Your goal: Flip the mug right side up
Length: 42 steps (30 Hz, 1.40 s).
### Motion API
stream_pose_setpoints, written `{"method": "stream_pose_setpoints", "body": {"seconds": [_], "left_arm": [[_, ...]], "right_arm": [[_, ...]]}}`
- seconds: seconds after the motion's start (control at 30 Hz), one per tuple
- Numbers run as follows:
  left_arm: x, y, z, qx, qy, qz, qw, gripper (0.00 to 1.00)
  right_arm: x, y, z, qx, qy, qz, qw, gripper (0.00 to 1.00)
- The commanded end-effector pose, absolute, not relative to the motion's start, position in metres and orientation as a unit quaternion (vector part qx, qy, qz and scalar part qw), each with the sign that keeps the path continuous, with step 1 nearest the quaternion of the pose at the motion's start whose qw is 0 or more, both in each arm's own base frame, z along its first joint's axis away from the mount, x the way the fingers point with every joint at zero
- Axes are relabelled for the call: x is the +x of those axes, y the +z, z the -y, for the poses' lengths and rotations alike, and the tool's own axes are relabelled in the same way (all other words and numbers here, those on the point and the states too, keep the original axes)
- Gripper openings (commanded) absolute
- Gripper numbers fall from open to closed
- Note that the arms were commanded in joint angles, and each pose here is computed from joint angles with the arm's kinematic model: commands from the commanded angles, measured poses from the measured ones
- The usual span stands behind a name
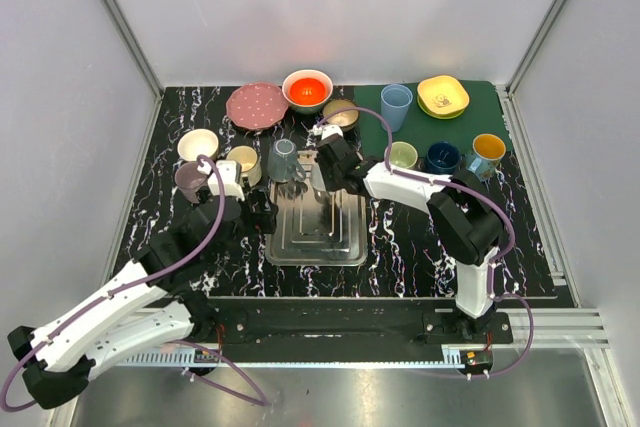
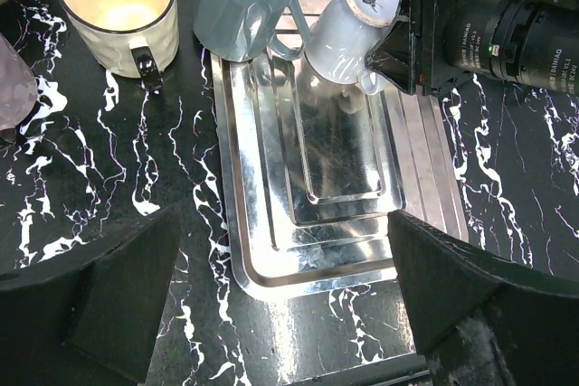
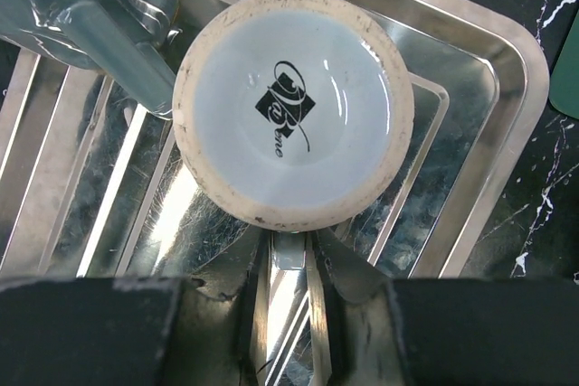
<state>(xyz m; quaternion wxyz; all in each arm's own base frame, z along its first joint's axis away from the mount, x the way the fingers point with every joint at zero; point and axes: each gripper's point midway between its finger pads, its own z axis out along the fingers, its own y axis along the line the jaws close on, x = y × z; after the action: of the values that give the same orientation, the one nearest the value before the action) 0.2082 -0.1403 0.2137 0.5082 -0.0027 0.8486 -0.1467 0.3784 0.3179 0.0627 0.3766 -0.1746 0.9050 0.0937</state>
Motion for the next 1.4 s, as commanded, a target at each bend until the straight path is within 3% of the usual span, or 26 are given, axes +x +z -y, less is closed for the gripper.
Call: {"method": "stream_pose_setpoints", "body": {"seconds": [0.0, 0.23, 0.43, 0.57, 0.73, 1.37], "left_arm": [[0.212, 0.22, 0.148, -0.011, -0.167, -0.84, 0.515, 0.99], [0.211, 0.218, 0.146, -0.014, -0.169, -0.84, 0.515, 0.99], [0.211, 0.216, 0.146, -0.013, -0.167, -0.841, 0.514, 0.99], [0.211, 0.217, 0.147, -0.011, -0.167, -0.841, 0.514, 0.99], [0.211, 0.217, 0.147, -0.013, -0.169, -0.841, 0.514, 0.99], [0.21, 0.212, 0.146, -0.014, -0.167, -0.843, 0.511, 0.99]], "right_arm": [[0.372, 0.055, -0.304, -0.178, 0.06, -0.918, 0.348, 0.26], [0.378, 0.052, -0.307, -0.185, 0.054, -0.921, 0.339, 0.37], [0.38, 0.057, -0.309, -0.182, 0.056, -0.919, 0.344, 0.3], [0.384, 0.068, -0.311, -0.175, 0.059, -0.916, 0.356, 0.5], [0.388, 0.08, -0.315, -0.171, 0.066, -0.912, 0.367, 0.59], [0.402, 0.069, -0.316, -0.168, 0.069, -0.919, 0.35, 0.45]]}}
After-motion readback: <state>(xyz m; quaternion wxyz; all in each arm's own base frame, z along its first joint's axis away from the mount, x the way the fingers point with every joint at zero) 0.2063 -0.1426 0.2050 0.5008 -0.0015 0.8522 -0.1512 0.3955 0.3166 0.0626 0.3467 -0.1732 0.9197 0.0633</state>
